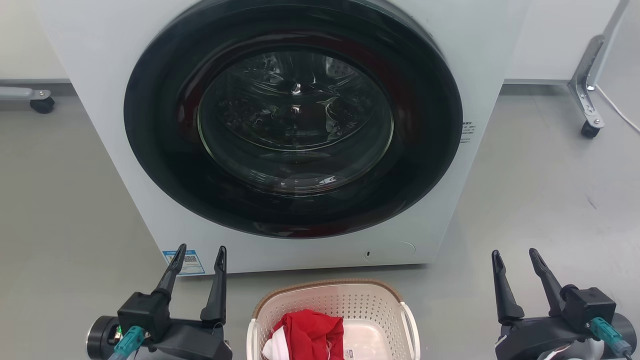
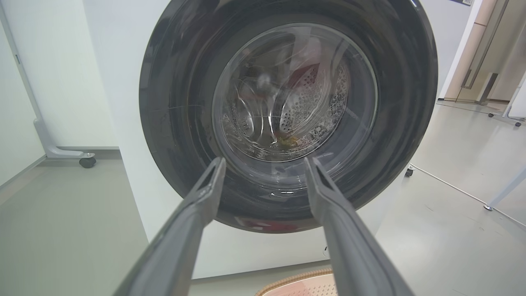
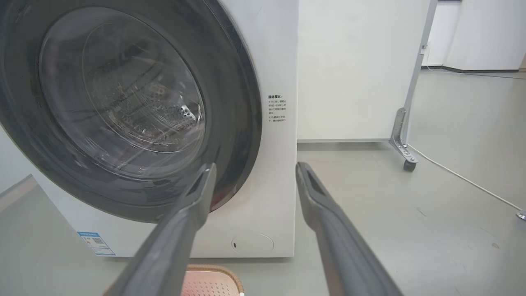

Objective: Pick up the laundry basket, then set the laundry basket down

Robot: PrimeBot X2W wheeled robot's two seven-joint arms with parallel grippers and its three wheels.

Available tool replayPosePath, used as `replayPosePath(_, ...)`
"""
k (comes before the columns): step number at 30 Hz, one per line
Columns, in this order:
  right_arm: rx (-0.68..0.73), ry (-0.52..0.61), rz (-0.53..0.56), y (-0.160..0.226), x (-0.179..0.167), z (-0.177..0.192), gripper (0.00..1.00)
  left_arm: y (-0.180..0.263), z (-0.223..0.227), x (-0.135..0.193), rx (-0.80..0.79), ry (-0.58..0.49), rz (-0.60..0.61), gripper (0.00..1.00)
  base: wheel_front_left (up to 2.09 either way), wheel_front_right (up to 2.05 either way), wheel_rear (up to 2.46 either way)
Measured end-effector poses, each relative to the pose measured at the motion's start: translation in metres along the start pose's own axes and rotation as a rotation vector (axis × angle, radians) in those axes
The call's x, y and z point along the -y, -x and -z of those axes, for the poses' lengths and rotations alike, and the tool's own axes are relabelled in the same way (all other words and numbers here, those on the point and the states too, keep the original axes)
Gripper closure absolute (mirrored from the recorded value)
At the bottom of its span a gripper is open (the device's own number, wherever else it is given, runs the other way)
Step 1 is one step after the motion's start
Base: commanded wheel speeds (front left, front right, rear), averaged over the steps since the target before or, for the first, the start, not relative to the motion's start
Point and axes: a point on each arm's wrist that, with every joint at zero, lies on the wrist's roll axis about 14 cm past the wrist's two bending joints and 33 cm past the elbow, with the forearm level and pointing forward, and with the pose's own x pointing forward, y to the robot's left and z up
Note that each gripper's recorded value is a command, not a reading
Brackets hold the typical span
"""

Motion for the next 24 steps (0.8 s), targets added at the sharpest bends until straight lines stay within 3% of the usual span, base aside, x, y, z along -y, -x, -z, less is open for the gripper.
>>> replayPosePath(24,-0.013,0.002,0.015,-0.001,0.005,0.004,0.00,0.006,0.013,-0.009,-0.046,0.017,-0.051,0.00,0.00,0.00,0.00)
